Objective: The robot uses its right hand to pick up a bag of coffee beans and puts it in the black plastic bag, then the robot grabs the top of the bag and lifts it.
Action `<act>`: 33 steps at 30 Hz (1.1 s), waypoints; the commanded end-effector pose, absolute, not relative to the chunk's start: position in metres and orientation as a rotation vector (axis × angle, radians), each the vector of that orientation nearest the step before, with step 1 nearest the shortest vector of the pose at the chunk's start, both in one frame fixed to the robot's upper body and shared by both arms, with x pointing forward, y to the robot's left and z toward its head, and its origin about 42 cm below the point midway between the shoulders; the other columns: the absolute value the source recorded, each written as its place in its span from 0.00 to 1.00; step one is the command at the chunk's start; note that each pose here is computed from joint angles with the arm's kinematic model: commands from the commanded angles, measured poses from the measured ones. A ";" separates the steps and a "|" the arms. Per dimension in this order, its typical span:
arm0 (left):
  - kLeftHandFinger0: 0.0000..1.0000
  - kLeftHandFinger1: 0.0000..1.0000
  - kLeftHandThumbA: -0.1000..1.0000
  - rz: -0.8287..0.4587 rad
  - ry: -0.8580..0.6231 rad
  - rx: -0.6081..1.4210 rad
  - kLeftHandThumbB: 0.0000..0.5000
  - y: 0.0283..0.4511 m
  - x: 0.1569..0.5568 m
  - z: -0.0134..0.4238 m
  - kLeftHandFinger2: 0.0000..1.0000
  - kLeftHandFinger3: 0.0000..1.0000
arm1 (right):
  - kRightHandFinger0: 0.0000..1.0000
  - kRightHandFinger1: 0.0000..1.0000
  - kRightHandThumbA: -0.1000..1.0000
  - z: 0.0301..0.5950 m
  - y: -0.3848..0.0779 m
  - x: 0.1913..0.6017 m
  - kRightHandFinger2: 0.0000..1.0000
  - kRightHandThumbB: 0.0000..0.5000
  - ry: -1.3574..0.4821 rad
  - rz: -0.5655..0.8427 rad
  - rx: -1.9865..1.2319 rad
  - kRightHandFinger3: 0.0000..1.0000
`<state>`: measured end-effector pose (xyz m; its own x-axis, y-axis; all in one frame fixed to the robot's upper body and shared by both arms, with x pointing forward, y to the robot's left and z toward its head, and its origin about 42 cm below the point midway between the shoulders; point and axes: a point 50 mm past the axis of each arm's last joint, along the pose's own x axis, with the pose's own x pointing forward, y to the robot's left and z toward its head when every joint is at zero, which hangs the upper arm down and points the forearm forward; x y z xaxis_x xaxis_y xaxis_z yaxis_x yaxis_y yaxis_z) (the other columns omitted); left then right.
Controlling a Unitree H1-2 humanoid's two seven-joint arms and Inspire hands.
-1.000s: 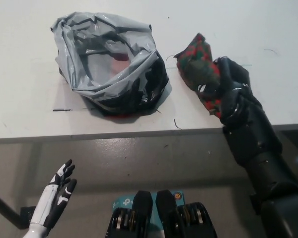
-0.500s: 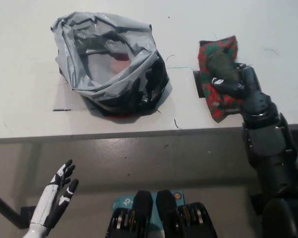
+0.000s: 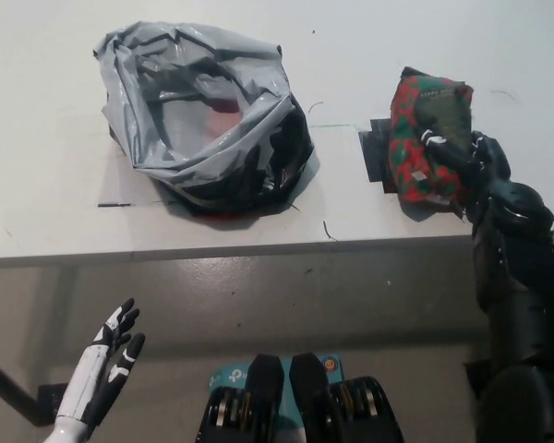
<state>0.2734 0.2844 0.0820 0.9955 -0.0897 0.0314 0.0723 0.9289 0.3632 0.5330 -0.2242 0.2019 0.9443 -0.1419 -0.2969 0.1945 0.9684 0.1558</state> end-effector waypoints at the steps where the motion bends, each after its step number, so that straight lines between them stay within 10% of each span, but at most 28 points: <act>1: 1.00 1.00 0.96 -0.101 -0.125 0.417 0.44 0.290 0.281 0.104 1.00 1.00 | 0.00 0.10 0.00 0.329 -0.176 0.540 0.67 0.21 -0.038 0.200 0.760 0.92; 14: 1.00 1.00 0.95 -0.099 -0.114 0.431 0.43 0.289 0.279 0.102 1.00 1.00 | 0.00 0.19 0.00 0.411 -0.158 0.518 0.72 0.14 -0.263 0.289 0.682 1.00; 16: 1.00 1.00 0.95 -0.098 -0.112 0.429 0.44 0.289 0.279 0.102 1.00 1.00 | 0.00 0.23 0.00 0.422 -0.155 0.516 0.76 0.18 -0.286 0.303 0.677 0.79; 20: 1.00 1.00 0.95 -0.101 -0.112 0.426 0.43 0.288 0.279 0.102 1.00 1.00 | 0.00 0.35 0.00 0.442 -0.149 0.514 0.81 0.22 -0.312 0.305 0.633 0.96; 24: 1.00 1.00 0.95 -0.104 -0.115 0.424 0.42 0.288 0.278 0.102 1.00 1.00 | 0.00 0.35 0.00 0.458 -0.141 0.511 0.78 0.20 -0.333 0.321 0.613 0.76; 29: 1.00 1.00 0.96 -0.102 -0.112 0.432 0.45 0.289 0.278 0.102 1.00 1.00 | 0.00 0.37 0.00 0.476 -0.127 0.509 0.76 0.21 -0.355 0.355 0.518 0.91; 33: 1.00 1.00 0.96 -0.107 -0.115 0.438 0.43 0.289 0.279 0.103 1.00 1.00 | 0.00 0.41 0.00 0.489 -0.107 0.511 0.85 0.22 -0.349 0.396 0.425 0.79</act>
<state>0.2745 0.2853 0.0891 0.9936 -0.1009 0.0501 0.0741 0.9200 0.3849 0.5224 -0.1366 0.4109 0.9557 0.1775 0.2346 -0.2654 0.8644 0.4271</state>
